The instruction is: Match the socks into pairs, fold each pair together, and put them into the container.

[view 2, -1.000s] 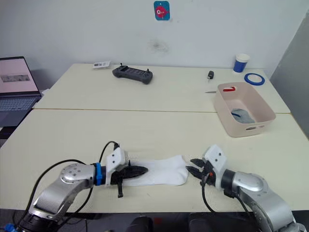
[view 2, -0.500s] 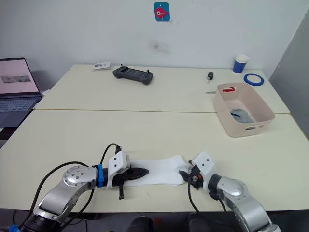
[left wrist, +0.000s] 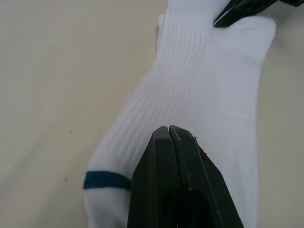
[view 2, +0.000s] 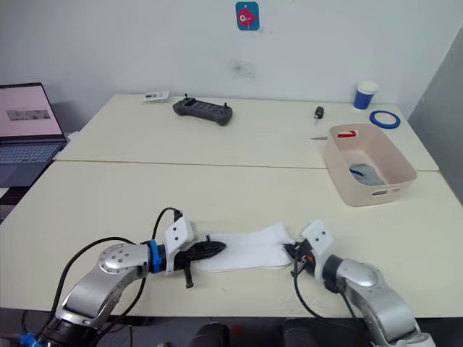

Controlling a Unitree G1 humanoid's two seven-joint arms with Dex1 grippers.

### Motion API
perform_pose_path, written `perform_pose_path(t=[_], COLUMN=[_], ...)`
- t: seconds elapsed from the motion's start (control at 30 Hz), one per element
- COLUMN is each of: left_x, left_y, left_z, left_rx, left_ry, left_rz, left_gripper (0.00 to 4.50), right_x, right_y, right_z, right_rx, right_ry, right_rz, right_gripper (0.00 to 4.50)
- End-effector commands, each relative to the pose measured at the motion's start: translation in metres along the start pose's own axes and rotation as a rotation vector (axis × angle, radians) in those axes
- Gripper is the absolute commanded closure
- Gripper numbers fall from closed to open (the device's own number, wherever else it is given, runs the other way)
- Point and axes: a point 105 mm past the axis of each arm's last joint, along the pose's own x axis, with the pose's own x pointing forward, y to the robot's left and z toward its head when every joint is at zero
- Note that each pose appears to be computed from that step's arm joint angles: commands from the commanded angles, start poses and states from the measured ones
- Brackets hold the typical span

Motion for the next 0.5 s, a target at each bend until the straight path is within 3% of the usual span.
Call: perform_pose_path(t=[0.03, 0.13, 0.3, 0.5], left_x=[0.021, 0.037, 0.052, 0.054], left_y=[-0.011, -0.018, -0.016, -0.012], left_z=[0.016, 0.016, -0.010, -0.007], left_rx=[0.044, 0.044, 0.041, 0.052], left_ry=[-0.049, -0.039, 0.043, 0.013], left_rz=[-0.062, -0.111, -0.112, -0.093], left_gripper=[4.50, 4.50, 4.50, 4.50], right_x=[-0.013, -0.014, -0.011, -0.002], right_y=[-0.001, 0.006, 0.023, 0.041], right_z=[0.025, 0.035, 0.050, 0.062], right_rx=[-0.093, -0.138, -0.161, -0.118], right_ry=[-0.040, -0.039, -0.058, -0.045], right_rz=[0.043, 0.080, 0.146, 0.230], right_gripper=[4.46, 4.46, 4.46, 4.46])
